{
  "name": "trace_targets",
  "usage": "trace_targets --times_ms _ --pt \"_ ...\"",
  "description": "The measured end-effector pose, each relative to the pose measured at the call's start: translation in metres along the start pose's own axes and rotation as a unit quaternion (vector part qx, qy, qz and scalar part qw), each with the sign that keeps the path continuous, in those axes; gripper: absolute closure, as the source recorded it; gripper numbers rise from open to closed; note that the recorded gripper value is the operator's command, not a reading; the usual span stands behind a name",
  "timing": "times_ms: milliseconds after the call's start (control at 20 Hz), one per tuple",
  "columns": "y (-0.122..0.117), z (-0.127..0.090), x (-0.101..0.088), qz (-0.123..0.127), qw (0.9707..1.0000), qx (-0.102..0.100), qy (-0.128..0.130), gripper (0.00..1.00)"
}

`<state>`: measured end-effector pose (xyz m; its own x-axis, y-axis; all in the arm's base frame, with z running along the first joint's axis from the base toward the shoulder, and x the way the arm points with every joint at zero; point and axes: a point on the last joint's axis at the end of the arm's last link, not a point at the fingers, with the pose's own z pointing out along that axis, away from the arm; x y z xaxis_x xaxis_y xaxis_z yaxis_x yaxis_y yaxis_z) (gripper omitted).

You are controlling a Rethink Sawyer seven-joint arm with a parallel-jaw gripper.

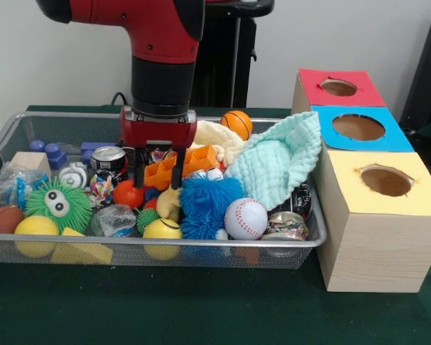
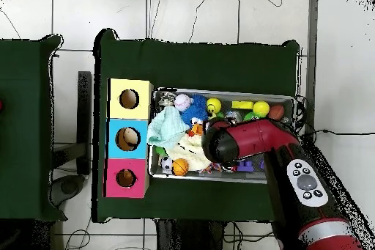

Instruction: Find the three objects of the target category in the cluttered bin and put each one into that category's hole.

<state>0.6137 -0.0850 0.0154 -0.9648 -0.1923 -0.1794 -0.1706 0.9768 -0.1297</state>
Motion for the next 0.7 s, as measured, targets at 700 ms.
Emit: trace_targets --times_ms 700 --pt "0.012 0.021 0.007 -0.013 0.9989 -0.009 -0.043 0.00"
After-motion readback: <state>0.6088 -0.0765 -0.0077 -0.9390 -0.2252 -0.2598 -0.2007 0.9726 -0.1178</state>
